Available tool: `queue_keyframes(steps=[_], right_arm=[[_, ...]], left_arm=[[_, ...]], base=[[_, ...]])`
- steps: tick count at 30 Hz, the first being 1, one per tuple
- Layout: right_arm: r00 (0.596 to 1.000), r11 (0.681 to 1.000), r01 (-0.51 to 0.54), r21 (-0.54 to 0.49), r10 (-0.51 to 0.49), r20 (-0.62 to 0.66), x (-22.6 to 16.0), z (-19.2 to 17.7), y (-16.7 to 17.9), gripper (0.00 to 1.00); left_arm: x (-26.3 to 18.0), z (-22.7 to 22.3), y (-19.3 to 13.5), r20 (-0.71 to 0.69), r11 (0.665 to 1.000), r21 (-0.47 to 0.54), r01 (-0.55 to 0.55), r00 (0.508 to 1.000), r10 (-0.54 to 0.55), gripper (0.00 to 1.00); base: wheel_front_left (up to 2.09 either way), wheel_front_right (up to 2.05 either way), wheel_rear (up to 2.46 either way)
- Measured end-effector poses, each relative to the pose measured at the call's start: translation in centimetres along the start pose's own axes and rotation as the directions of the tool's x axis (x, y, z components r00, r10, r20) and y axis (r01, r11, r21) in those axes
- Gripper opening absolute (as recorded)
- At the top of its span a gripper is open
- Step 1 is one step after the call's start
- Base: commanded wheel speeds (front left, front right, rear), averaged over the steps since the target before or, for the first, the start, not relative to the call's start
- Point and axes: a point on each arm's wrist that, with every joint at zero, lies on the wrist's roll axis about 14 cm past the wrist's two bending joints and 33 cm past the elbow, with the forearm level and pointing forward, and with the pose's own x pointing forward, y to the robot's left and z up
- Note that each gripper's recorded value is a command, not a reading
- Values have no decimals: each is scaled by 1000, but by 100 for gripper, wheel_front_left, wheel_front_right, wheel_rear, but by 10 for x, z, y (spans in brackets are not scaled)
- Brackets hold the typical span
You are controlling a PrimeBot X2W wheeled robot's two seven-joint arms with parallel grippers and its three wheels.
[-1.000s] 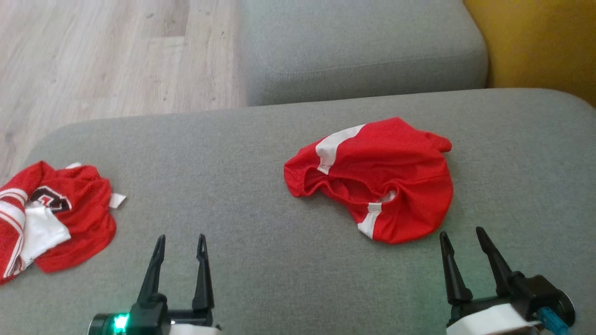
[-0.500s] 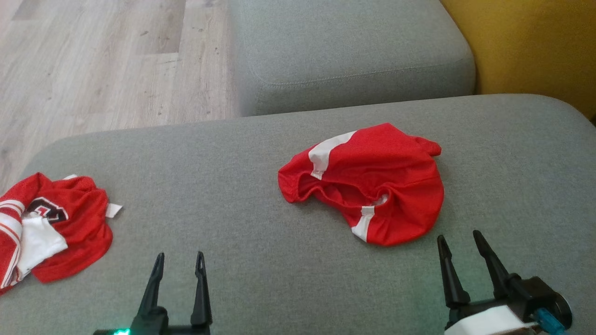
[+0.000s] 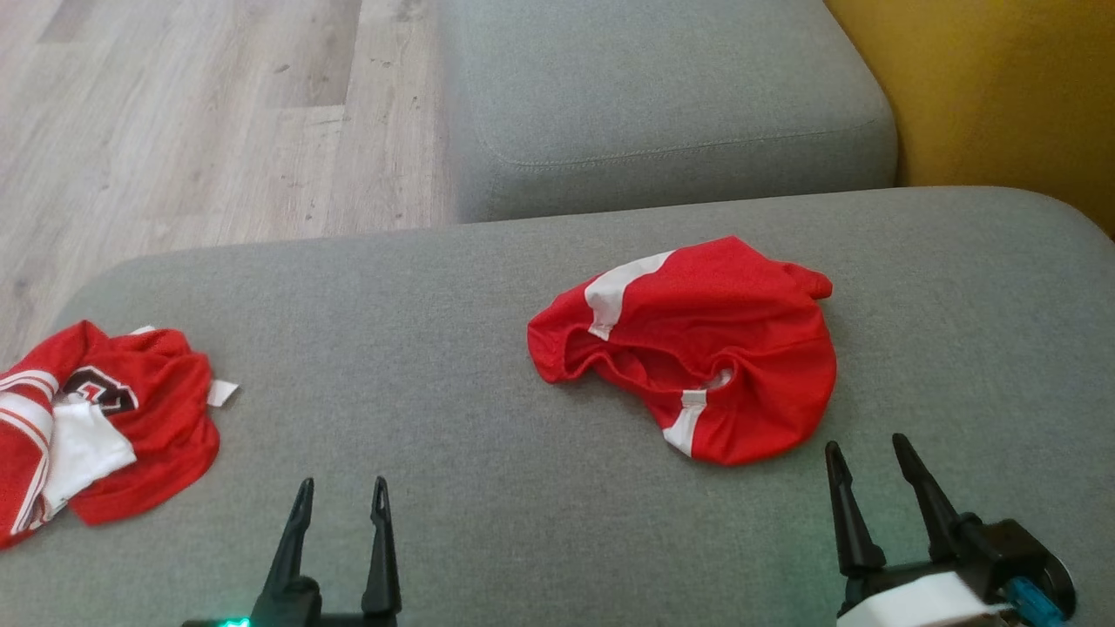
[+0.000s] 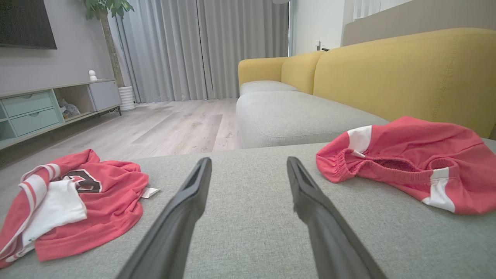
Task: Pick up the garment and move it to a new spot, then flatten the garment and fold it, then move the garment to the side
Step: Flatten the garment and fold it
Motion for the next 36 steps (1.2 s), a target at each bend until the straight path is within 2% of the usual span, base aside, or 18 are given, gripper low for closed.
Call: queue_keyframes(steps=[9, 13, 16, 19, 25, 31, 32, 33, 34, 36], right_arm=[[1000, 1000, 6, 3, -6, -8, -2, -3, -1, 100], [999, 999, 31, 7, -31, -17, -5, -5, -8, 100], [998, 999, 53, 10, -52, -29, -8, -9, -13, 100], [996, 997, 73, 14, -72, -44, -12, -13, -17, 100], [993, 993, 113, 21, -112, -48, -7, -13, -29, 100], [987, 988, 149, 29, -147, -65, 0, -16, -40, 100], [987, 988, 149, 29, -147, -65, 0, -16, -40, 100], [986, 987, 155, 28, -153, -63, 1, -15, -43, 100], [984, 985, 169, 28, -167, -66, 3, -15, -47, 100], [980, 983, 184, 24, -182, -79, 2, -19, -51, 100]], left_arm=[[1, -7, -16, -24, 998, -3, 57, 998, -57, 100], [3, -13, -41, -47, 987, -14, 158, 986, -158, 100], [11, -14, -69, -51, 961, -6, 278, 959, -278, 100], [26, -7, -104, -32, 907, 43, 418, 908, -417, 100], [50, -7, -167, -54, 755, 148, 639, 767, -639, 100], [80, -16, -206, -101, 633, 212, 744, 661, -743, 100], [80, -16, -206, -101, 633, 212, 744, 661, -743, 100], [85, -20, -211, -116, 615, 222, 757, 647, -754, 100], [90, -31, -221, -154, 574, 230, 786, 612, -776, 100], [93, -44, -228, -195, 539, 230, 810, 581, -790, 100]], base=[[0, 0, 0], [0, 0, 0], [0, 0, 0], [0, 0, 0], [0, 0, 0], [0, 0, 0], [0, 0, 0], [0, 0, 0], [0, 0, 0], [0, 0, 0]])
